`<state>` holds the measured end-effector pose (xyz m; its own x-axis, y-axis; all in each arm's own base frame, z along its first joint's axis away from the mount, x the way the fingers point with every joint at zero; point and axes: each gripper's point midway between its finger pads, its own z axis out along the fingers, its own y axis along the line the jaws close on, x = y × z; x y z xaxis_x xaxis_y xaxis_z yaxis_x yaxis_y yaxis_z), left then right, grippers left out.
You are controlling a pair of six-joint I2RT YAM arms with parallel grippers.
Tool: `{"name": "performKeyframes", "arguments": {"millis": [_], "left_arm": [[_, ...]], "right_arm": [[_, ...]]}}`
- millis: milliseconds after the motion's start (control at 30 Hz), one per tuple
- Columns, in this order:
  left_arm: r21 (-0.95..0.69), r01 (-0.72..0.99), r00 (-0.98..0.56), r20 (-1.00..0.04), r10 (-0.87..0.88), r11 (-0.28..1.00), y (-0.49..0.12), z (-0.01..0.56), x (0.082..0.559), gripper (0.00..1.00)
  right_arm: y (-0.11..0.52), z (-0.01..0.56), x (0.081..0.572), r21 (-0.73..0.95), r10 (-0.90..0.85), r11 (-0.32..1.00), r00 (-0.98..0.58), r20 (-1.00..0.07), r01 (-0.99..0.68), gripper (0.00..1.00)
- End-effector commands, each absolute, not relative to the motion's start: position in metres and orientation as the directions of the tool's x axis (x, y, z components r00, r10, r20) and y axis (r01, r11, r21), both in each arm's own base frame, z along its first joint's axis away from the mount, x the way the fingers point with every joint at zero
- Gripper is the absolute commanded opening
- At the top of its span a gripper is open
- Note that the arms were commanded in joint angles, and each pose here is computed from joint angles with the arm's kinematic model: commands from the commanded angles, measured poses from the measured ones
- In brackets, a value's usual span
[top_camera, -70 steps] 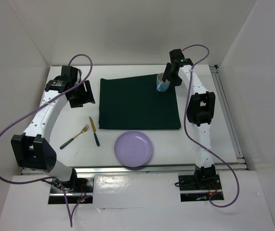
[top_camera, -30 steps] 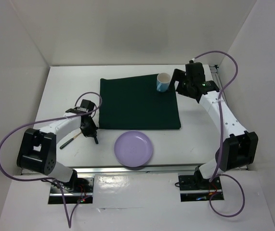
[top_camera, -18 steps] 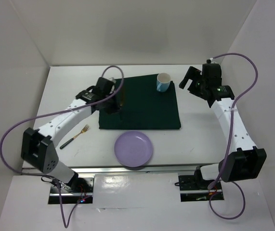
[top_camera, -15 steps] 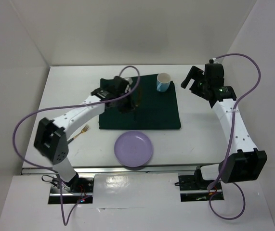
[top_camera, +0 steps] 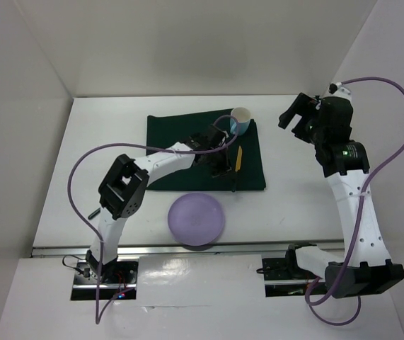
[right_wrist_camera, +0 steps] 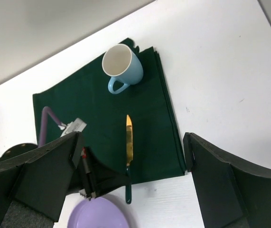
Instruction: Set the dinner table for one person
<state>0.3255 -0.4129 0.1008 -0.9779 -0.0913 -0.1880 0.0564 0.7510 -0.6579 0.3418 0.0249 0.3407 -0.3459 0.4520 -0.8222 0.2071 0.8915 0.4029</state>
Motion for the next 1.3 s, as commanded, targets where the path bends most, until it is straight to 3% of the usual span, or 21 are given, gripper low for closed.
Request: {"name": "performKeyframes", "arguments": {"millis": [0,400,833,1067,1100,1133,1267], "left_arm": [[-0.720,0.050,-0.969,-0.202,-0.140,0.693,-0.443,0.115,0.341,0.00],[-0.703,-0.053,-0.950,-0.184,-0.254,0.709,-0.467,0.092,0.392,0.00],[-0.656,-0.122,-0.934,-0.179,-0.310,0.745,-0.460,0.066,0.400,0.01],[-0.630,-0.101,-0.942,-0.188,-0.277,0.770,-0.456,0.053,0.397,0.41],[-0.618,-0.104,-0.939,-0.196,-0.282,0.779,-0.449,0.051,0.401,0.42],[-0.612,-0.096,-0.938,-0.209,-0.278,0.785,-0.448,0.050,0.402,0.53],[-0.612,-0.075,-0.946,-0.206,-0.251,0.787,-0.445,0.054,0.394,0.66]], "right_arm": [[0.016,0.348,0.335,0.374,0.434,0.898,-0.335,-0.836,0.230,1.00],[0.015,0.344,0.316,0.353,0.416,0.907,-0.359,-0.836,0.229,1.00],[-0.001,0.332,0.299,0.281,0.388,0.911,-0.399,-0.830,0.302,1.00],[-0.003,0.336,0.296,0.276,0.388,0.910,-0.398,-0.832,0.310,1.00],[-0.005,0.338,0.294,0.272,0.387,0.908,-0.394,-0.834,0.318,1.00],[-0.005,0.338,0.294,0.271,0.387,0.908,-0.394,-0.834,0.318,1.00],[-0.005,0.338,0.294,0.271,0.387,0.908,-0.394,-0.834,0.318,1.00]]}}
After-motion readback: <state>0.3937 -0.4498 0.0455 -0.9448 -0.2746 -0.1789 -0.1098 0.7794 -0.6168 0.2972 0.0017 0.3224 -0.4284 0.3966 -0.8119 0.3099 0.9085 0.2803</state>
